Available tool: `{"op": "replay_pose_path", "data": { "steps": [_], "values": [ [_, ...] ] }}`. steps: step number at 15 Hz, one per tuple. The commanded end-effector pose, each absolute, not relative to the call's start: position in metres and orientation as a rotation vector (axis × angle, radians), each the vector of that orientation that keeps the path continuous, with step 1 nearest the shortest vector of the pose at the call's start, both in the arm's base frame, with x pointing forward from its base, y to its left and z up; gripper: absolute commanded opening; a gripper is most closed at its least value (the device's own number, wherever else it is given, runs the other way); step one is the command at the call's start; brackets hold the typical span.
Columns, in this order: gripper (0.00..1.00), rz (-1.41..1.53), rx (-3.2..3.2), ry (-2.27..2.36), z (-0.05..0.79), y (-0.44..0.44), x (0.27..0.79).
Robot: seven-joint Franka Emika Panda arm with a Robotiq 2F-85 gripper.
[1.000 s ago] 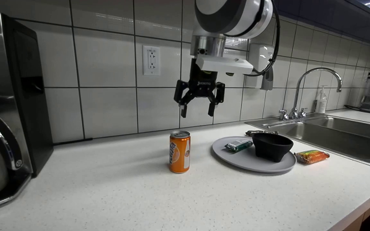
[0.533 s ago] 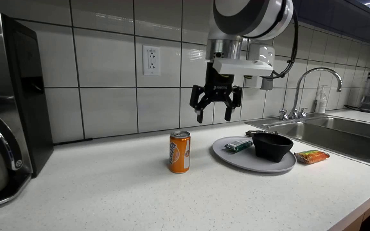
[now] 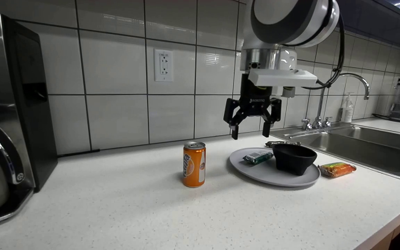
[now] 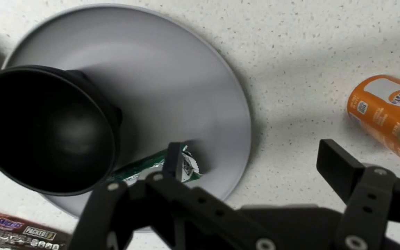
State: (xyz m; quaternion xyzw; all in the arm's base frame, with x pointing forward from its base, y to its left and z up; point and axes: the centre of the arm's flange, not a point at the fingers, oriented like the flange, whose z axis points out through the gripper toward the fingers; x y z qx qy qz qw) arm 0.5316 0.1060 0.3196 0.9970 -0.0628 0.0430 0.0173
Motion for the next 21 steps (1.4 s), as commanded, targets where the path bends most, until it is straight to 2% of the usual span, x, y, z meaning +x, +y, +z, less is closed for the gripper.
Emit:
{"op": "replay_pose_path", "data": {
  "steps": [1,21],
  "values": [
    [1.0,0.152,3.069,-0.257,0.32,0.085,0.513],
    [1.0,0.117,3.038,-0.401,0.291,0.013,0.519]
  ]
}}
